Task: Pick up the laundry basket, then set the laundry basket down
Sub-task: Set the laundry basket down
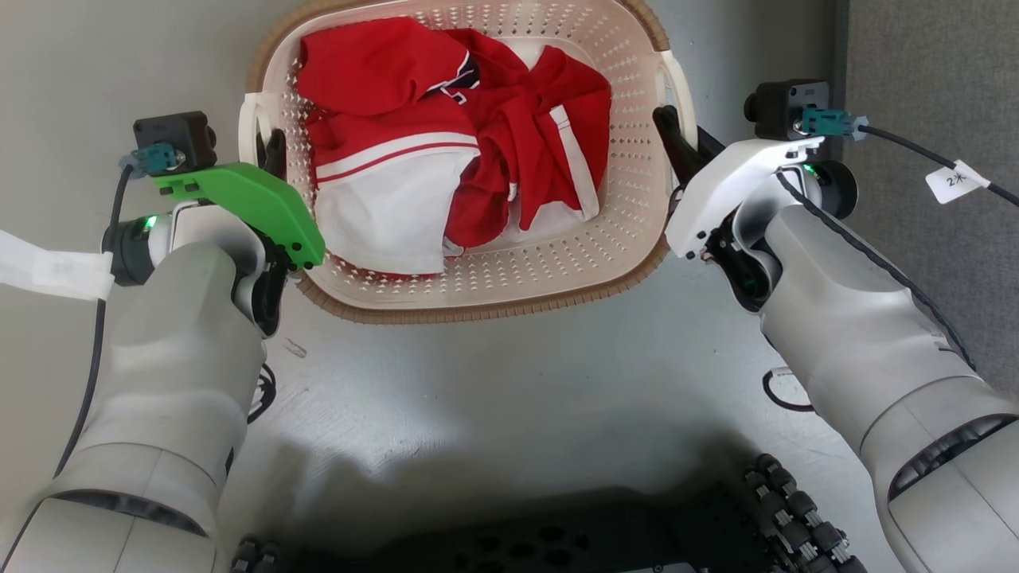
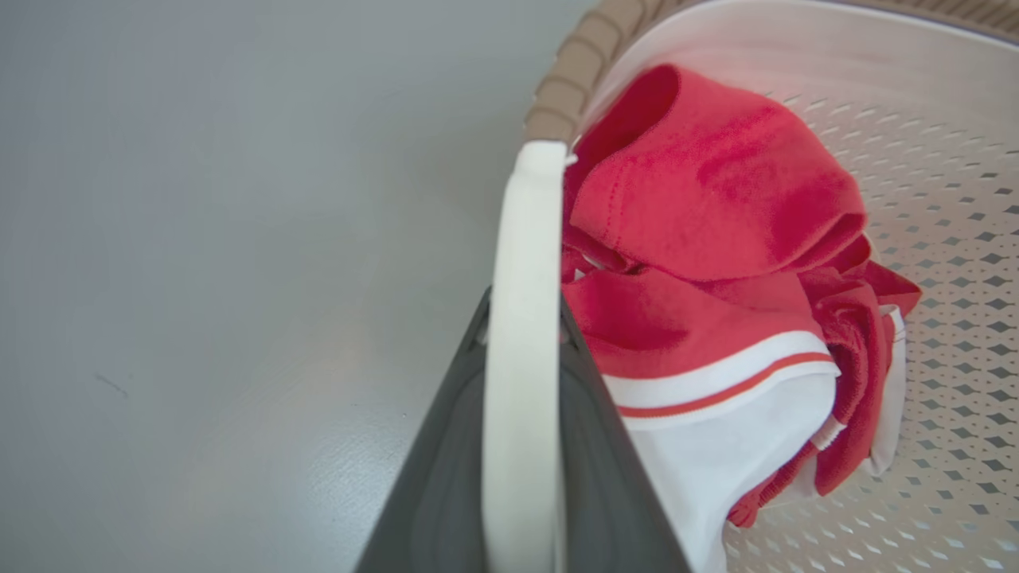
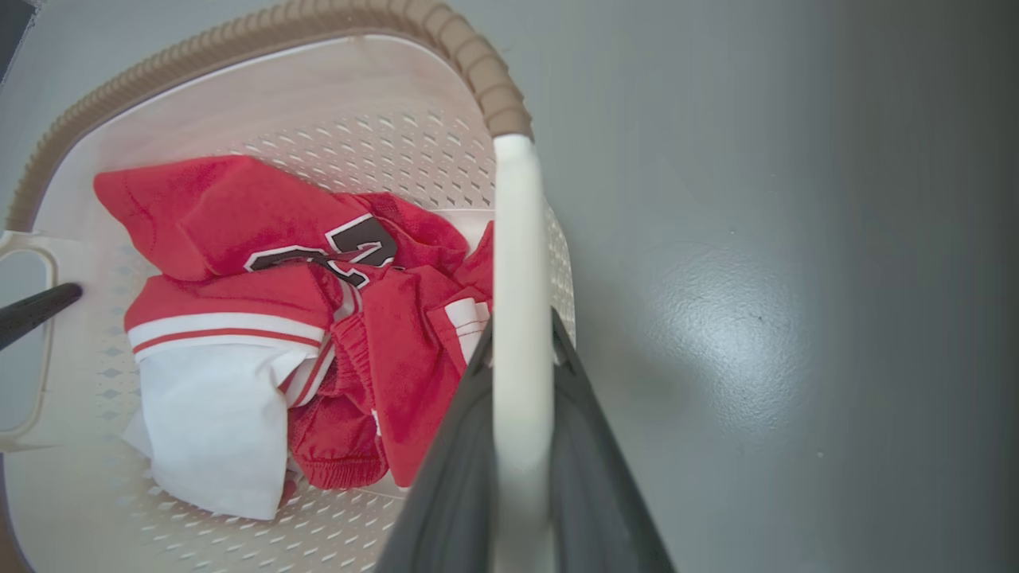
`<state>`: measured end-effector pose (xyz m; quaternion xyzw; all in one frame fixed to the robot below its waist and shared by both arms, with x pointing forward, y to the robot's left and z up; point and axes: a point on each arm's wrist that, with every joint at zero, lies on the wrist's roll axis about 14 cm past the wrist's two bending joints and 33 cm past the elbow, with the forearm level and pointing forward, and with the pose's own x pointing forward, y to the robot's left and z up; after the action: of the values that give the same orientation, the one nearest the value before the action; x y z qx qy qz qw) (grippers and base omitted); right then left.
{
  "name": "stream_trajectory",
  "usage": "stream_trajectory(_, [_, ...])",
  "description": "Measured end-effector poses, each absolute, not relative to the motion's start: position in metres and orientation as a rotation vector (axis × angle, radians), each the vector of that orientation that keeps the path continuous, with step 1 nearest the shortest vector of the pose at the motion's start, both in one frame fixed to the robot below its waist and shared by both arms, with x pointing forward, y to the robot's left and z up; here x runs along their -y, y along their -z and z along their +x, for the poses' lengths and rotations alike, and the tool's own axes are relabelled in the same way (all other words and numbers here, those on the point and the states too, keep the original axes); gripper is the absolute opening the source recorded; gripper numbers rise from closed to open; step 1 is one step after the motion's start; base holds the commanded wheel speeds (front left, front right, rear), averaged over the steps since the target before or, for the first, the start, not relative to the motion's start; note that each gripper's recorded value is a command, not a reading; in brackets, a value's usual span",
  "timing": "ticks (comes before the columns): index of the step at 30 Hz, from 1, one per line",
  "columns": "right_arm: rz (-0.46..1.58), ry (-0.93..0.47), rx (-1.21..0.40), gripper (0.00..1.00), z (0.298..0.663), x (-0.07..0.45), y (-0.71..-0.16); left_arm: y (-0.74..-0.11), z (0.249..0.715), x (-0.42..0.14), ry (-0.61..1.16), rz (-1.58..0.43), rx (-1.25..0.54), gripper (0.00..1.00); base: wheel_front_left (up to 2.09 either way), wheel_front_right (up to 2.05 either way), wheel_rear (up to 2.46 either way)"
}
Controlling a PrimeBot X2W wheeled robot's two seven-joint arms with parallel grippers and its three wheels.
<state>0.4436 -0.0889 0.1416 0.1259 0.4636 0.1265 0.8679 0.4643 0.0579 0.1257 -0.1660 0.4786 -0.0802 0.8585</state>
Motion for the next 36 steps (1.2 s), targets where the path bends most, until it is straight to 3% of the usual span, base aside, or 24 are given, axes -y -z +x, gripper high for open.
stream_trajectory(22, [0.268,-0.266,-0.970,0.00,0.442,0.088,-0.138,-0.124,0.469,-0.058,0.181,-0.358,-1.003,0.00,0.00,0.00,0.00])
stream_trajectory(23, [0.267,-0.270,-0.967,0.19,0.443,0.087,-0.138,-0.124,0.469,-0.057,0.184,-0.359,-1.002,0.00,0.00,0.00,0.00])
stream_trajectory(24, [0.267,-0.274,-0.963,1.00,0.444,0.086,-0.139,-0.125,0.469,-0.057,0.184,-0.360,-1.002,0.42,0.00,0.00,0.00])
stream_trajectory(25, [0.270,-0.273,-0.961,1.00,0.445,0.086,-0.140,-0.124,0.469,-0.059,0.178,-0.361,-1.003,1.00,0.00,0.00,0.00])
stream_trajectory(36, [0.255,-0.283,-0.926,1.00,0.453,0.090,-0.151,-0.134,0.477,-0.075,0.160,-0.335,-0.977,1.00,0.00,0.00,0.00])
